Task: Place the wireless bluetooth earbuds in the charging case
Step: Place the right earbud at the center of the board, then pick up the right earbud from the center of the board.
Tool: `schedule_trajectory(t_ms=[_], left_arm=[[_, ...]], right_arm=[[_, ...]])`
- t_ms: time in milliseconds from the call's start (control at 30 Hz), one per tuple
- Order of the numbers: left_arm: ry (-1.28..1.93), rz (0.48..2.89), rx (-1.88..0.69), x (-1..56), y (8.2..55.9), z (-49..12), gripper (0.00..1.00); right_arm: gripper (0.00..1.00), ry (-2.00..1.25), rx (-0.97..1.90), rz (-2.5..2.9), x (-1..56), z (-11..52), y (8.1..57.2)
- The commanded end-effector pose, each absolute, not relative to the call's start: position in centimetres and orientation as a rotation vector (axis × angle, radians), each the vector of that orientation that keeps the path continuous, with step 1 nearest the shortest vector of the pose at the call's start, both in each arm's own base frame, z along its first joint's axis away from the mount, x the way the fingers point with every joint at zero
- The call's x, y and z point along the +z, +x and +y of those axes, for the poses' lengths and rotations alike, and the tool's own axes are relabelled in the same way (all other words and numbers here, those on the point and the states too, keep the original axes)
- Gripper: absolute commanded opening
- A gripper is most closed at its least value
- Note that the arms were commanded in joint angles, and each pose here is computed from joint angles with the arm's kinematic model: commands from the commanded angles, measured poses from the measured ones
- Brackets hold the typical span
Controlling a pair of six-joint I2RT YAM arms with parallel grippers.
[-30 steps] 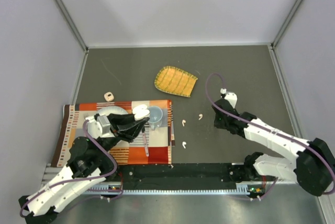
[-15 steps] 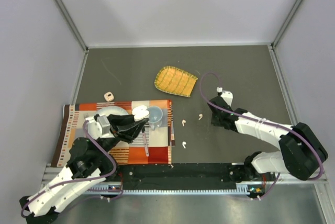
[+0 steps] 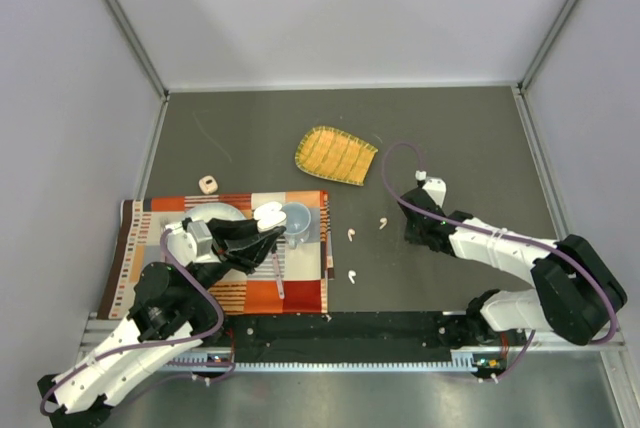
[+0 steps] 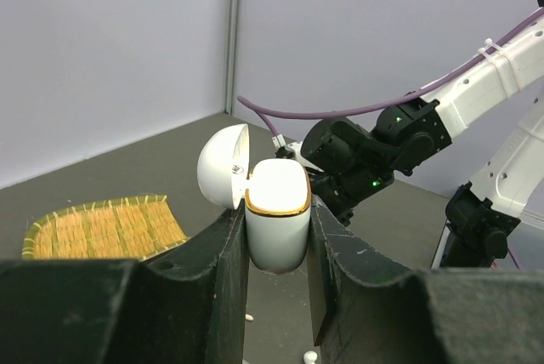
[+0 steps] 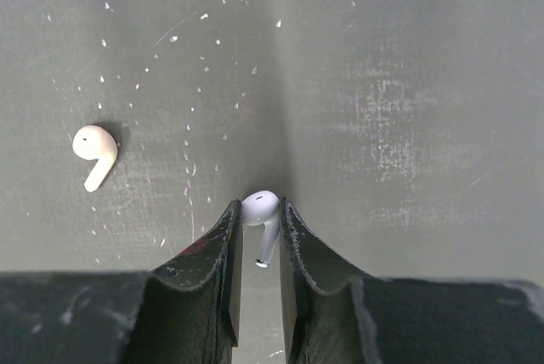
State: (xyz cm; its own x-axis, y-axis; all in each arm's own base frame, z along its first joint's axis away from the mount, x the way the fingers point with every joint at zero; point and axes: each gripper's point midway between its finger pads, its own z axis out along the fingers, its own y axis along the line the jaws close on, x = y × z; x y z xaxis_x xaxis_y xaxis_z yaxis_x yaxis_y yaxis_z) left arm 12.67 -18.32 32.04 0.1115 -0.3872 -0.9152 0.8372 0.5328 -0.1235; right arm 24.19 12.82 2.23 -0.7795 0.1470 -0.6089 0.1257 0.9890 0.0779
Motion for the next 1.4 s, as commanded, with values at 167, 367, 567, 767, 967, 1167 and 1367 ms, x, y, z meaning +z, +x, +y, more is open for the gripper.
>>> schedule_trajectory(t_ms=[167, 367, 567, 767, 967, 1167, 1367], left_arm=[[0.467, 1.100, -0.968, 32.9, 12.5, -18.0, 0.00], [0.469, 1.105, -0.969, 32.8, 12.5, -18.2, 0.00], [0.466, 1.107, -0.977, 32.7, 12.4, -18.2, 0.00], [0.462, 1.111, -0.967, 32.7, 12.5, -17.9, 0.00], [0.464, 1.116, -0.956, 32.6, 12.5, -17.8, 0.00], [0.455, 1.118, -0.952, 32.4, 12.6, -17.6, 0.00], [0.450, 1.120, -0.949, 32.3, 12.6, -17.4, 0.00]], right_arm=[[0.28, 0.212, 0.057, 2.474, 2.4, 12.8, 24.0], [0.30, 0.213, 0.073, 2.466, 3.0, 12.8, 24.0], [0.31, 0.218, 0.056, 2.474, 3.3, 12.8, 24.1], [0.32, 0.258, 0.029, 2.510, 3.0, 12.8, 24.0], [0.30, 0.268, 0.023, 2.528, 2.8, 13.3, 24.4], [0.26, 0.238, -0.017, 2.553, 2.3, 13.3, 24.5], [0.19, 0.227, -0.028, 2.552, 2.6, 13.1, 24.5]])
